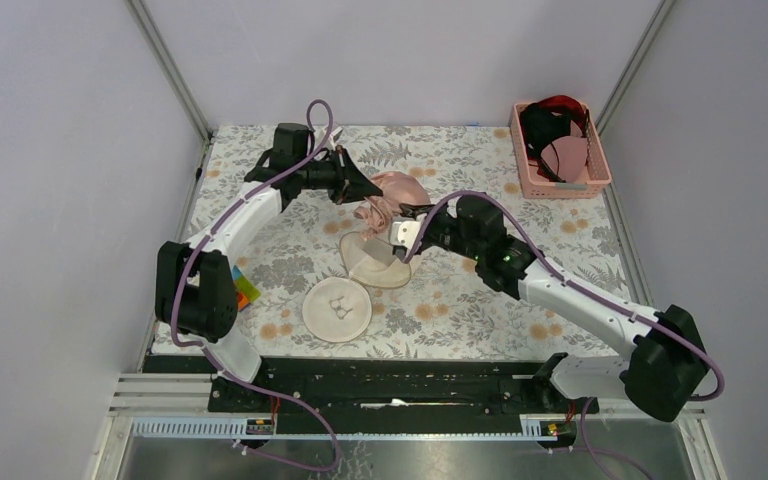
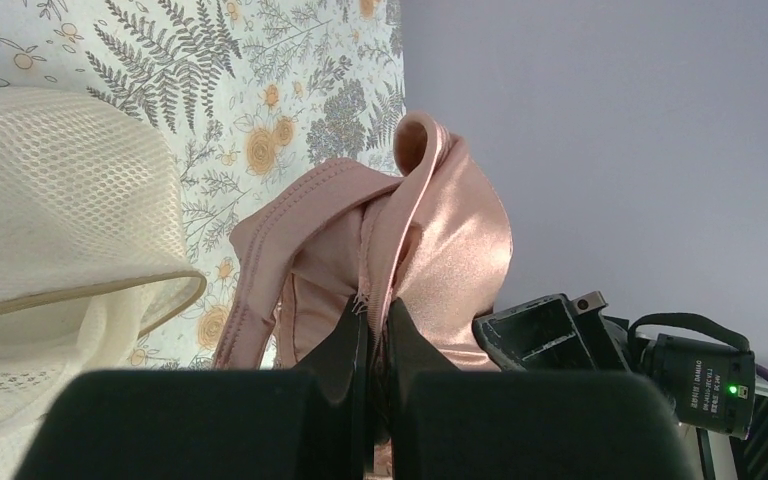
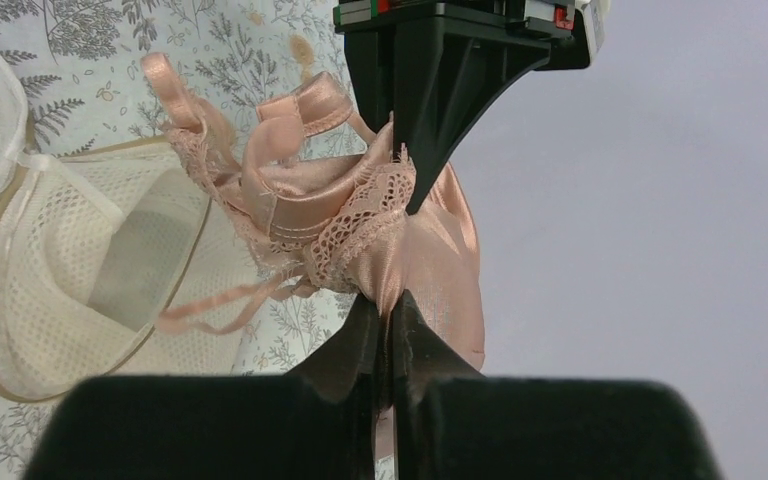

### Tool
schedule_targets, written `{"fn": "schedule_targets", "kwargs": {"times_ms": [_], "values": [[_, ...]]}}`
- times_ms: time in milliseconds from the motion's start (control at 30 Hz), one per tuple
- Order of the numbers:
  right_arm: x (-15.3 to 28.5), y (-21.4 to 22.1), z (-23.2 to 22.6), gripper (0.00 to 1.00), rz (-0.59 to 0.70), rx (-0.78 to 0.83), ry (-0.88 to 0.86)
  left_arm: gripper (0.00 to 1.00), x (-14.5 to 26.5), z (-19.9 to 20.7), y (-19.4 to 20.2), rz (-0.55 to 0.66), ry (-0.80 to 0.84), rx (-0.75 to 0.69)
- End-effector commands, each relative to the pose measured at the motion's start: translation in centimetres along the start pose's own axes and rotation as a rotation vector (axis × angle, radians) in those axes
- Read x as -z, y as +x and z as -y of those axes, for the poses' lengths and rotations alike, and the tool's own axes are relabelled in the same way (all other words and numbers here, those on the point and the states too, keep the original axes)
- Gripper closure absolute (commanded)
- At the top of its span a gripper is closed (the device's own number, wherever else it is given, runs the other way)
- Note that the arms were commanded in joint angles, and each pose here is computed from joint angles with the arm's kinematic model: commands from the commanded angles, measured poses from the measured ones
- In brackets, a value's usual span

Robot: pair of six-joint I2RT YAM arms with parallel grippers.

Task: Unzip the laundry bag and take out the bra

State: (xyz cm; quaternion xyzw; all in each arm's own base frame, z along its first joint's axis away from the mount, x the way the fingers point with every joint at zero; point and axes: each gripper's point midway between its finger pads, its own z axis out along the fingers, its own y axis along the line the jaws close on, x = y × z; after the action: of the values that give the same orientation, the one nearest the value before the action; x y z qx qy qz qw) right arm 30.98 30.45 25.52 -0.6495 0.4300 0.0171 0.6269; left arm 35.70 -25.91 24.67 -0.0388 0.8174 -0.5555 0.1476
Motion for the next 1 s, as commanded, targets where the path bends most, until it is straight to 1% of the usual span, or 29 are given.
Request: {"fn": "schedule_targets", "kwargs": {"times_ms": [0,33,67,133,200,300,367,433,533,633,733,867,933,967], "values": [[1.5,-3.0,2.3,1.0,0.064,-0.043,0.043,1.0,0.4,0.7,-1.1,0.039,0.014,-0.058],[1.7,-3.1,2.6,1.0,0.057,-0.066,0.044,0.93,0.5,0.6,-1.3,0.049,0.01,-0.07],[1.9,-3.0,2.9,1.0,0.052,-0.095,0.043,0.82,0.6,0.7,-1.5,0.058,0.006,-0.084],[2.1,-2.9,3.8,1.0,0.04,-0.189,0.054,0.63,0.8,0.8,-1.8,0.082,-0.001,-0.125],[2.4,-2.5,5.1,1.0,0.022,-0.272,0.077,0.41,1.3,0.9,-2.3,0.121,-0.014,-0.167],[2.9,-0.7,7.5,1.0,-0.017,-0.439,0.124,0.03,2.3,0.9,-3.4,0.199,-0.055,-0.227],[3.5,1.1,9.4,1.0,-0.048,-0.545,0.171,0.01,3.0,0.7,-4.3,0.244,-0.085,-0.255],[4.2,3.2,11.3,1.0,-0.082,-0.618,0.231,0.01,3.7,0.3,-5.3,0.278,-0.117,-0.266],[5.4,6.1,14.5,1.0,-0.129,-0.679,0.335,0.01,4.2,-0.3,-6.3,0.306,-0.149,-0.273],[7.4,10.2,18.2,1.0,-0.203,-0.717,0.468,0.01,4.3,-0.9,-6.7,0.319,-0.174,-0.28],[10.8,16.1,21.7,1.0,-0.326,-0.737,0.629,0.01,4.4,-1.2,-7.1,0.333,-0.191,-0.289],[15.1,23.9,24.9,1.0,-0.472,-0.777,0.785,0.01,4.3,-1.7,-7.4,0.335,-0.206,-0.291],[17.2,28.5,25.2,1.0,-0.554,-0.848,0.835,0.01,4.3,-2.0,-7.6,0.333,-0.214,-0.293],[18.0,29.7,25.8,1.0,-0.561,-0.892,0.858,0.01,4.3,-2.2,-7.7,0.33,-0.219,-0.3]]}}
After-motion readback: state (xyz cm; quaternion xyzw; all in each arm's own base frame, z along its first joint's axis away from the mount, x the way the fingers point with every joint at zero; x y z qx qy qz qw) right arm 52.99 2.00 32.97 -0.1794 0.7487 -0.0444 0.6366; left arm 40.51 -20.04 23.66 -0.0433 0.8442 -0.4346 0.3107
